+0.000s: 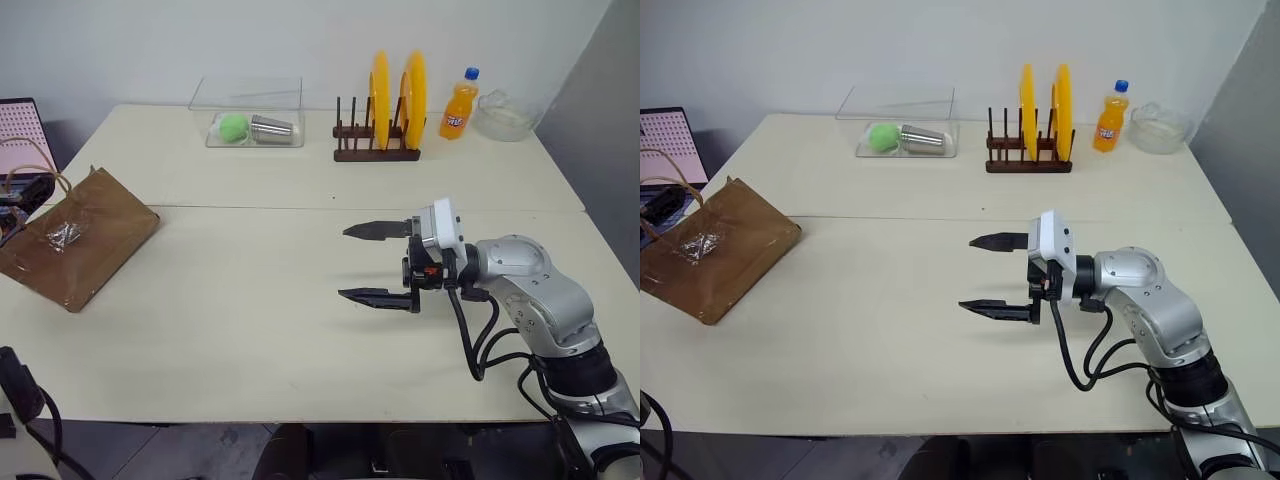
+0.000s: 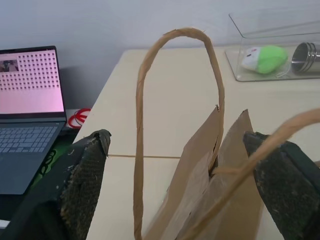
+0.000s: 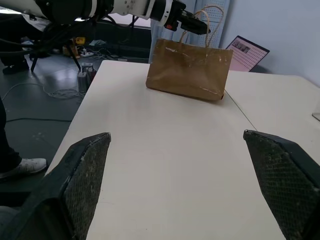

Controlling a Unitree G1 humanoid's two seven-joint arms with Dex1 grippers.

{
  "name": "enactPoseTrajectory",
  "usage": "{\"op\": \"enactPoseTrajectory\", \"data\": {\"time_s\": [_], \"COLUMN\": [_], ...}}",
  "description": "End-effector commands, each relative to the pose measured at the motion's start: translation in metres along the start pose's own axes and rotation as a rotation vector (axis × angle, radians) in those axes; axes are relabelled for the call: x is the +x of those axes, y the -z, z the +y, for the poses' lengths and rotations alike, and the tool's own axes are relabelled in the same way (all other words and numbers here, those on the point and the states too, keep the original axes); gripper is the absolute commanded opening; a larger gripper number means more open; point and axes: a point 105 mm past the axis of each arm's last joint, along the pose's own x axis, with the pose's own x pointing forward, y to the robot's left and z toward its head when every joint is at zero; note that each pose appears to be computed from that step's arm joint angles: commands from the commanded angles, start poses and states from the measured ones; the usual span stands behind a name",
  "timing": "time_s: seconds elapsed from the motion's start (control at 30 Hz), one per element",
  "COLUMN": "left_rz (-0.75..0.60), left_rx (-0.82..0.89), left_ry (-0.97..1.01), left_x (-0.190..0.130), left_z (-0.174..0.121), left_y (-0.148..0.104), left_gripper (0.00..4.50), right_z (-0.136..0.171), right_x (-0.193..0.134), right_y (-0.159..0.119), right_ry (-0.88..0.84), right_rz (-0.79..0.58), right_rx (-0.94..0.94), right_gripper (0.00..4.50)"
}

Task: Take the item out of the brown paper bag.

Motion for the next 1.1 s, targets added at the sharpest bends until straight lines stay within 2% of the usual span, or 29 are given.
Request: {"op": "enactPoseTrajectory", "data": {"time_s": [0.03, 0.4, 0.67, 0.83, 1.0, 1.1], "left_rz": [-0.059, -0.088, -0.148, -0.201, -0.238, -0.262], "left_rx": [0.046, 0.088, 0.241, 0.299, 0.333, 0.333], "left_ry": [-0.013, 0.021, 0.239, 0.427, 0.647, 0.709], "left_x": [-0.007, -0.004, 0.01, 0.021, 0.033, 0.037], "left_z": [0.009, 0.003, -0.044, -0.091, -0.153, -0.177], "left_y": [-0.024, -0.043, -0.087, -0.114, -0.128, -0.134], "left_gripper": [3.58, 0.06, 0.03, 0.03, 0.03, 0.03], "right_z": [0.002, 0.003, 0.006, 0.01, 0.013, 0.014], "right_x": [-0.001, -0.002, -0.01, -0.02, -0.027, -0.03], "right_y": [-0.01, -0.008, -0.008, -0.006, -0.001, 0.0], "right_ry": [0.004, 0.017, 0.037, 0.067, 0.111, 0.131], "right_rz": [-0.008, -0.004, 0.027, 0.061, 0.108, 0.123], "right_rx": [-0.044, -0.04, -0.033, -0.011, 0.003, 0.007], "right_gripper": [4.5, 4.5, 4.5, 4.5, 4.5, 4.5]}}
